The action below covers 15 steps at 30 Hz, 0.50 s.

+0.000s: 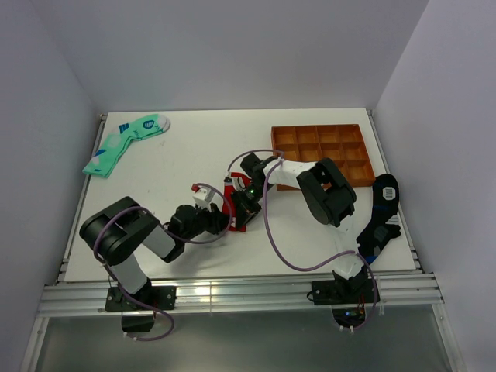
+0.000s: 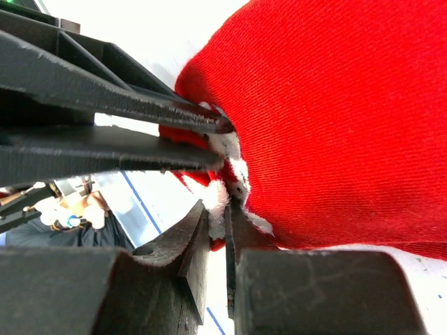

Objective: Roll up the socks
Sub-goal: Roll the sock at the center of the board.

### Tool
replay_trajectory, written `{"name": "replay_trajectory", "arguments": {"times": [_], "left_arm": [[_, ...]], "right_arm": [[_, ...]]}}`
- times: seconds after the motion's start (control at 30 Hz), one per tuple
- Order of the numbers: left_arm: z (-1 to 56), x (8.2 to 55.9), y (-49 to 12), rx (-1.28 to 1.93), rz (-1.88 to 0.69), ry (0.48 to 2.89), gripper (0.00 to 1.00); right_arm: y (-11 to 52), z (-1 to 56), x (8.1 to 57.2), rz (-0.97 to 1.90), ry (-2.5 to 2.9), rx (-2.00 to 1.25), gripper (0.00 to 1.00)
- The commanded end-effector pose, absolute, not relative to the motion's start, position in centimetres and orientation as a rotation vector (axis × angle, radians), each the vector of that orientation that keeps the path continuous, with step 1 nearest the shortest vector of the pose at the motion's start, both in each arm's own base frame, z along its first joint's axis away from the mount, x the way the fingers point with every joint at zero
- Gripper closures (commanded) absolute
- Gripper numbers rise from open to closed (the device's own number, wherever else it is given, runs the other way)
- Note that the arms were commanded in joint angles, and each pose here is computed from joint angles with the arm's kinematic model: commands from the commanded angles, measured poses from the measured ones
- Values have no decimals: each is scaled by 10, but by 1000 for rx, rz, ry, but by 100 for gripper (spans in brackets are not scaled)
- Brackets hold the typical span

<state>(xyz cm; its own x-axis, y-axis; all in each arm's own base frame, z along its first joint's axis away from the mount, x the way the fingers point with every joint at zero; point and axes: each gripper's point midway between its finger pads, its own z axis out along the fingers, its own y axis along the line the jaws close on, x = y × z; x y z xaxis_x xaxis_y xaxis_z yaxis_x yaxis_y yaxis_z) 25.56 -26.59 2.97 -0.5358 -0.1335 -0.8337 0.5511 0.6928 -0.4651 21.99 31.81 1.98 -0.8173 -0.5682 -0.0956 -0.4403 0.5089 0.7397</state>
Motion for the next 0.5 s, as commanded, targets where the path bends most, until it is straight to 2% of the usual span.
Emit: {"name": "replay_trajectory", "arguments": {"times": [0.0, 0.03, 0.13, 0.17, 0.2, 0.47], "left_arm": [[36, 257, -260, 284, -903, 1926, 78], [38, 256, -260, 286, -912, 1921, 78], [40, 250, -258, 282, -930, 1912, 70], [42, 247, -257, 282, -940, 1900, 60], [44, 246, -256, 282, -950, 1892, 58], [52, 240, -256, 305, -1034, 1847, 55]], "right_arm": [[321, 34, 229, -1236, -2625, 913, 100], [321, 35, 228, -1235, -2627, 911, 100], [321, 36, 231, -1235, -2631, 904, 100], [322, 36, 232, -1236, -2633, 906, 100], [321, 36, 232, -1235, -2633, 905, 100], [322, 36, 234, -1229, -2634, 895, 100]]}}
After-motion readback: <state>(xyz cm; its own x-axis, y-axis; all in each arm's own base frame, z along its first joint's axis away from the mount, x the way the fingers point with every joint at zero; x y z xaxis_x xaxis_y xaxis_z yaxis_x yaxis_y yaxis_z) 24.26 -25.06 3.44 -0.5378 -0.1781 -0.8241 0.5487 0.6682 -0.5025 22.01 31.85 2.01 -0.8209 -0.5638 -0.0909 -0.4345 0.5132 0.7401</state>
